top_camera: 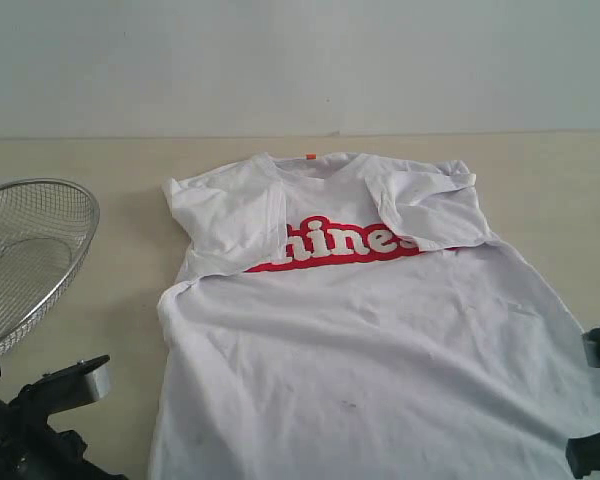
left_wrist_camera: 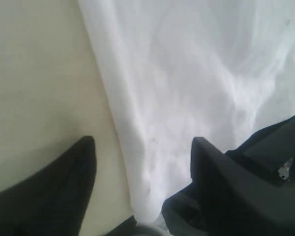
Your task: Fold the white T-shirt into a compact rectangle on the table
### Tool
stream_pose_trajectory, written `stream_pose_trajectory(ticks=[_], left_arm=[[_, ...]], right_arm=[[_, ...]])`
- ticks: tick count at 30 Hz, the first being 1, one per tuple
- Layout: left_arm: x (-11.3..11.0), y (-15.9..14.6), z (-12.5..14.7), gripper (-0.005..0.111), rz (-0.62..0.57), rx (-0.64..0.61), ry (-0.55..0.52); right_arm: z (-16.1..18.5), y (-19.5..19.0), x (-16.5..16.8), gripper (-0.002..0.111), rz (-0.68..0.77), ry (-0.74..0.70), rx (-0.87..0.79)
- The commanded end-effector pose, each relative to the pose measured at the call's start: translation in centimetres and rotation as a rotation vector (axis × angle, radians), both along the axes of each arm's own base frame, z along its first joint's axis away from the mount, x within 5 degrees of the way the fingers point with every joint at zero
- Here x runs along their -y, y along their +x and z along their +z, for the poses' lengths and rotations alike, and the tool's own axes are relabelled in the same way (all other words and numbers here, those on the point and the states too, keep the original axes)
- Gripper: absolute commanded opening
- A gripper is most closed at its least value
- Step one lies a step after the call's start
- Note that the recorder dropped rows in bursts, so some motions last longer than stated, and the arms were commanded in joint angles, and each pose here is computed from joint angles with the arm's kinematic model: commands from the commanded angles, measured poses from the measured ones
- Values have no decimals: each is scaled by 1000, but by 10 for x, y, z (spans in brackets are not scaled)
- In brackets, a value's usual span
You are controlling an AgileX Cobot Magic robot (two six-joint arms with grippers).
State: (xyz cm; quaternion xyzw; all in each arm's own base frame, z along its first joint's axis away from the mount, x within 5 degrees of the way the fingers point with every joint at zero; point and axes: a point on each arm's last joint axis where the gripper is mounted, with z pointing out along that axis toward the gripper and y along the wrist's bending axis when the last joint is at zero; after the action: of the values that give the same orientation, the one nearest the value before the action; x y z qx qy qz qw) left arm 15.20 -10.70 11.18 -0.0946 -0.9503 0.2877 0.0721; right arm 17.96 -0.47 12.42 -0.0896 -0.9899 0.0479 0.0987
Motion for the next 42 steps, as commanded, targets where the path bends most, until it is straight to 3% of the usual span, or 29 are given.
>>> stream_pose_trajectory(ticks=[1, 9, 15, 21, 30, 42], left_arm=[[1, -1, -1, 55, -4, 4, 4], [0, -1, -1, 55, -2, 6, 4], [0, 0, -1, 55, -2, 9, 8], [0, 0, -1, 55, -2, 9, 8], [0, 0, -1, 55, -2, 9, 8], [0, -1, -1, 55, -3, 7, 6]], right_arm=[[-5, 0, 0, 51, -9, 4, -15], [-6, 2, 0, 51, 4, 5, -22], [4, 9, 12, 51, 0, -132, 0], [3, 8, 13, 51, 11, -143, 0], [-19, 2, 1, 51, 26, 6, -63], [-21, 5, -5, 48, 34, 77, -74]])
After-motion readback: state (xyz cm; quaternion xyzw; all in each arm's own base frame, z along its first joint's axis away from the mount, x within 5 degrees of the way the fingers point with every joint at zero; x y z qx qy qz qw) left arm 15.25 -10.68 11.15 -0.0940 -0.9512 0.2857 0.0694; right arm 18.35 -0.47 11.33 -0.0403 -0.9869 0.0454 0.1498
